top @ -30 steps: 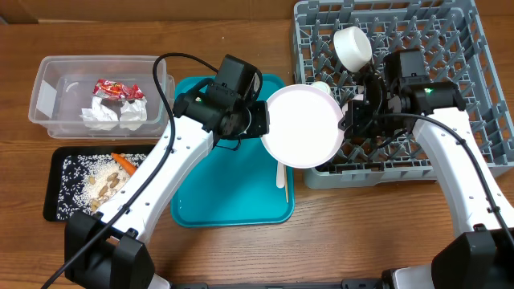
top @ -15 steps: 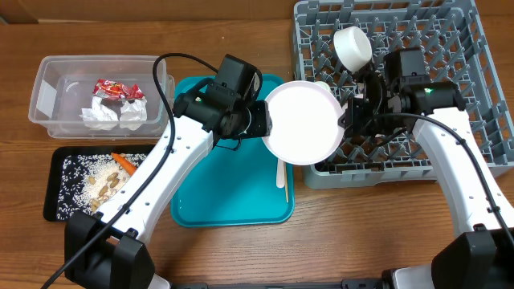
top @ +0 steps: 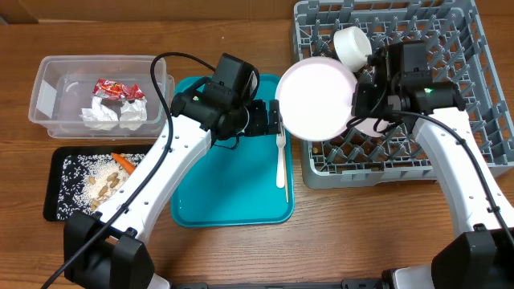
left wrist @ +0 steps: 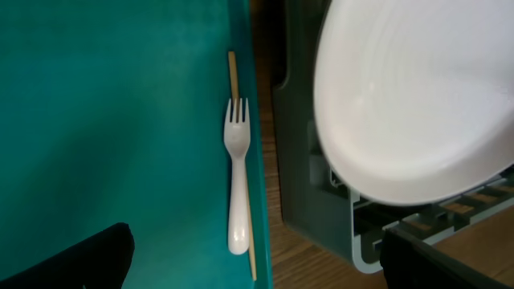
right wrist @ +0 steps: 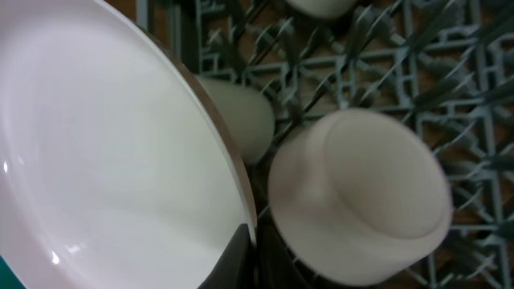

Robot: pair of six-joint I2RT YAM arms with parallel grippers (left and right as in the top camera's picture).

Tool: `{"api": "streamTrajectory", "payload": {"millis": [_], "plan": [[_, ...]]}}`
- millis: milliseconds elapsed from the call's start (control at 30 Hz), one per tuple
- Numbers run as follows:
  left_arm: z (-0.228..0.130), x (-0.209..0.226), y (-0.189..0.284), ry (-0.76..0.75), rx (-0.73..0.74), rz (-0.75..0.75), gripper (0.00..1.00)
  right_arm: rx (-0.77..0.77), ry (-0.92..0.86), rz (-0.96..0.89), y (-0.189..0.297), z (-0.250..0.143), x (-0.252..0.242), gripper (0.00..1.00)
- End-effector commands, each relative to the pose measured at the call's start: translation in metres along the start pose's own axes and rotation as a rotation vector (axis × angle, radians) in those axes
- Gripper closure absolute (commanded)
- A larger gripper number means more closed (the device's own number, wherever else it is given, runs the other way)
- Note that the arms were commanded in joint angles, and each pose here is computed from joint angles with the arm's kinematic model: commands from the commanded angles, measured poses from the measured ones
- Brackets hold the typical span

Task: Sort waste into correct bins and load items into the dishwasher
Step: 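Take the white plate with the right gripper and carry it over the rack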

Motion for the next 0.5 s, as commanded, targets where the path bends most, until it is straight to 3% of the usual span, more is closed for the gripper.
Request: {"api": "streamTrajectory", "payload": {"millis": [0,333,467], "plan": [[0.007,-0.003,0.012,-0.019,-0.042,-0.01,0.0,-0.126,-0.026,-0.126,0.003,0.013,-0.009,0.96],[0.007,-0.003,0.012,-0.019,-0.042,-0.01,0.0,-0.452,-0.054,-0.409,0.018,0.048,-0.026,0.96],[0.007,-0.003,0.012,-0.019,-0.042,-0.01,0.0,-0.512,0.043,-0.426,0.023,0.06,-0.025,0.96]]}}
Point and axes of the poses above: each gripper's point midway between its finger pads, its own y axis back along the fingers, its own x axis along the line the jaws close on, z = x × y, the point moved 9 cm from there along y, back along the fingers, and after that the axes turned 15 degrees about -y, right-handed, at the moved point
